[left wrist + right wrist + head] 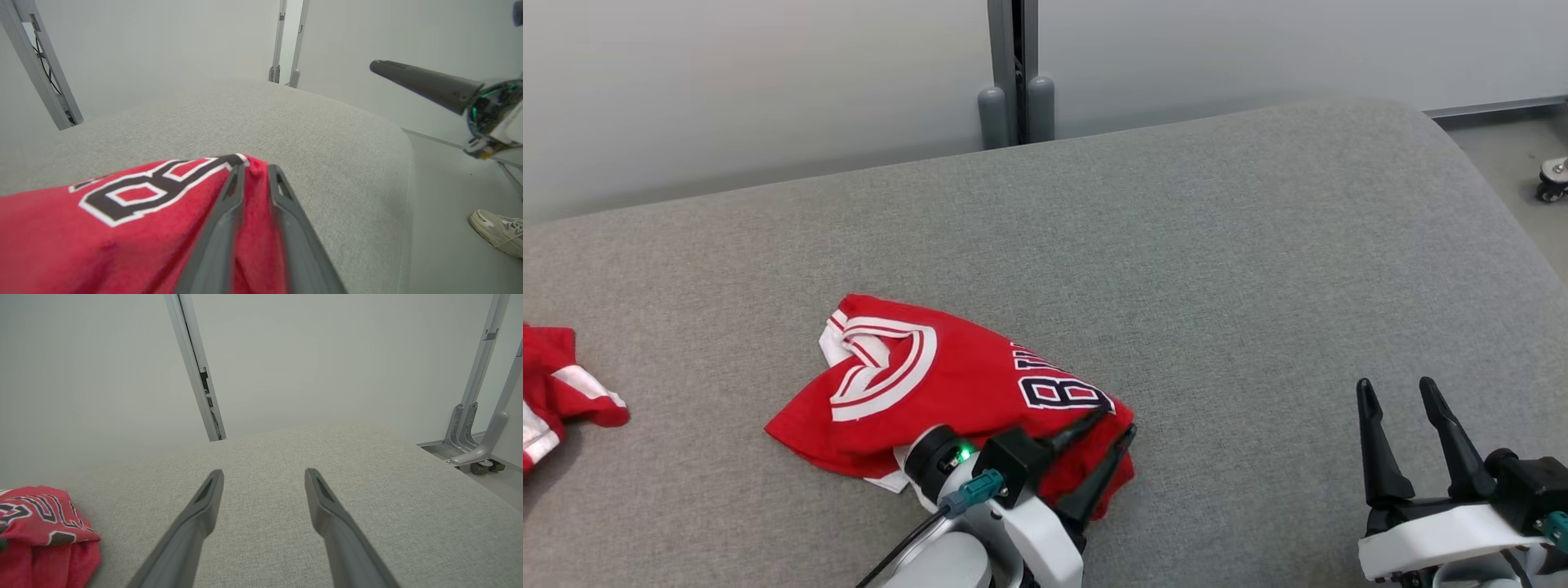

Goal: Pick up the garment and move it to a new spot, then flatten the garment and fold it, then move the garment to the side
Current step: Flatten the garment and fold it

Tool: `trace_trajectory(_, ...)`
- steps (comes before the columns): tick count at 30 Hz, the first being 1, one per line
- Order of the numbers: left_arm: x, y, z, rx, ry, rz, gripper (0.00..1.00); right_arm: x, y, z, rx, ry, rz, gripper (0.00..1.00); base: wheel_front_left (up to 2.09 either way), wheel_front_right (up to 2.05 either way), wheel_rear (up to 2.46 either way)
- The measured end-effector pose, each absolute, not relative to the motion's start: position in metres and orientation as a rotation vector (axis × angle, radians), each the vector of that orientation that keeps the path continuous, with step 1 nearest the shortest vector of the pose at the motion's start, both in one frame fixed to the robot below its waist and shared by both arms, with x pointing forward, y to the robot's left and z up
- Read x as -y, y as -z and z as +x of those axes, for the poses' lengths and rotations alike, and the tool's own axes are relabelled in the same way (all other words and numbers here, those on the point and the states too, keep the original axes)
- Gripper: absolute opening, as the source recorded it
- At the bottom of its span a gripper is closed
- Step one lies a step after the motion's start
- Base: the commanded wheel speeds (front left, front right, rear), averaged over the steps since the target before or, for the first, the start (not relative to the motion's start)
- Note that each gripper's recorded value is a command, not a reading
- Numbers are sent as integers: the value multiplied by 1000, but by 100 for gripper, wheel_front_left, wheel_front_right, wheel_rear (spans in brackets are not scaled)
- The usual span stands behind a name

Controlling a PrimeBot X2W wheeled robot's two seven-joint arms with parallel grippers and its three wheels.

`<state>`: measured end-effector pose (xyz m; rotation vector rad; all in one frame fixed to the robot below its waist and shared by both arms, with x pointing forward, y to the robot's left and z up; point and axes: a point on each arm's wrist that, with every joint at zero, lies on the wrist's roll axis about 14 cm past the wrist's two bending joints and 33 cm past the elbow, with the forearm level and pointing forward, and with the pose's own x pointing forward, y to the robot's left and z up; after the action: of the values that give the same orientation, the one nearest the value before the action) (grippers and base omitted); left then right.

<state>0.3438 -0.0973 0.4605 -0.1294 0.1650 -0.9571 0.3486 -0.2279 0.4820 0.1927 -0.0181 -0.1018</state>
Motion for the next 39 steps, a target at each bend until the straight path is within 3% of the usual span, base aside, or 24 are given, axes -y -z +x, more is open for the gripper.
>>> trace_trajectory(8,79,-532,376,54,810,-188,100,220,-485,352,27,74,197,100,0,0,0)
trace_trajectory(15,-17,-557,401,175,489,-170,100,200,-490,359,40,14,205,100,0,0,0)
trace_trajectory(27,-149,-532,389,145,114,-98,100,189,-490,361,40,-20,208,100,0,0,0)
trace_trajectory(39,-164,-498,365,53,59,-104,100,186,-487,361,27,-30,206,100,0,0,0)
